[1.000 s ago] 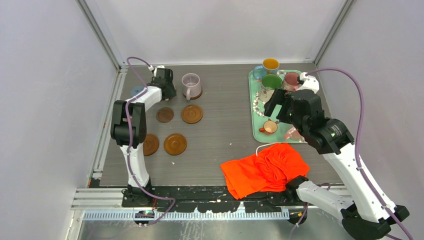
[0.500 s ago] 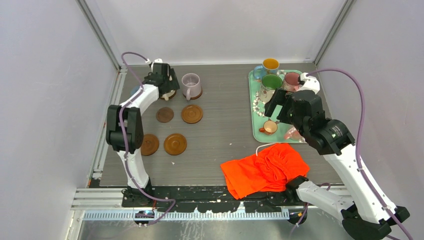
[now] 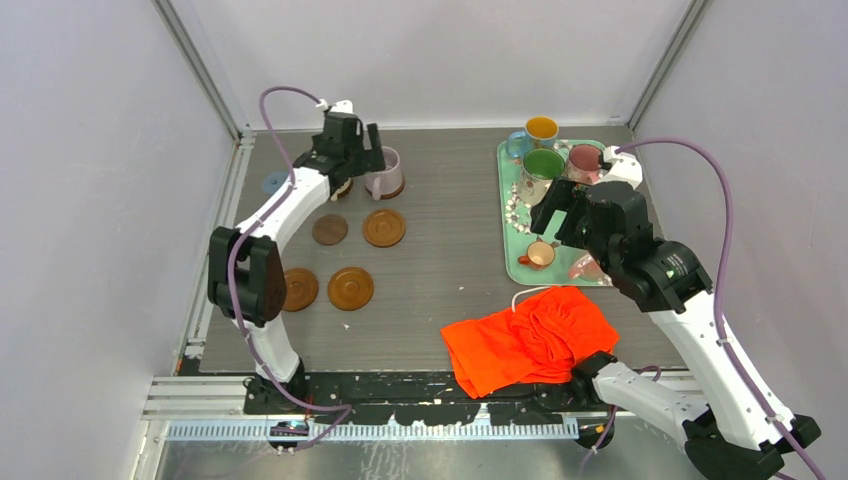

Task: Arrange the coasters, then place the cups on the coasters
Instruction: Pick up the cup from the tray.

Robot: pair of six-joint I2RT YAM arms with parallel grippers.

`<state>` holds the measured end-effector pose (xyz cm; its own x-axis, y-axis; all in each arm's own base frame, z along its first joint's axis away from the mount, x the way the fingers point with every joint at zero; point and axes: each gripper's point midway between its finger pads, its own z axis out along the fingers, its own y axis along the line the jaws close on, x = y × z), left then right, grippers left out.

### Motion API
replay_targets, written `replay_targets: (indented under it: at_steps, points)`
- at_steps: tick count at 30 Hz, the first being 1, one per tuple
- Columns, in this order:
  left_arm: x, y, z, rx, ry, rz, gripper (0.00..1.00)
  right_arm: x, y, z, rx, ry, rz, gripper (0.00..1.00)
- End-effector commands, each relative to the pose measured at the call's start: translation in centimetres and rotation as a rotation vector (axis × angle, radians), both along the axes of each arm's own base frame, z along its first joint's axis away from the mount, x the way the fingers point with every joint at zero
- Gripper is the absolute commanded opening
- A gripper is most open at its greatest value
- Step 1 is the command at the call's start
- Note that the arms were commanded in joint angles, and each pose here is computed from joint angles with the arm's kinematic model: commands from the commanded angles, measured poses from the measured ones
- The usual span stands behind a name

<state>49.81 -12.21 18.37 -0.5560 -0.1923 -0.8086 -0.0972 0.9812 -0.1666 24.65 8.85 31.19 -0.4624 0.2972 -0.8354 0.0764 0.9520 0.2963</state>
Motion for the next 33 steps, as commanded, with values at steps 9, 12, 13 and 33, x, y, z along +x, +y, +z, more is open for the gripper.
replay_targets:
  at_steps: [9,12,13,33]
  points:
    - [-6.2,-13.9,2.8,-0.028,-0.013,-0.356,1.00,0.4,-0.5,1.5,0.024,-0.054,-0.035,1.00]
    - [-8.0,-17.0,2.2,-0.029,-0.008,-0.451,1.00,0.4,-0.6,1.7,0.026,-0.064,-0.044,1.00]
    - [-8.6,-18.0,2.1,-0.026,-0.009,-0.486,1.00,0.4,-0.7,1.9,0.026,-0.068,-0.049,1.00]
    - [-19.9,-33.2,-2.2,-0.056,0.040,-1.313,0.95,-0.3,-2.4,3.5,0.029,-0.130,-0.107,1.00]
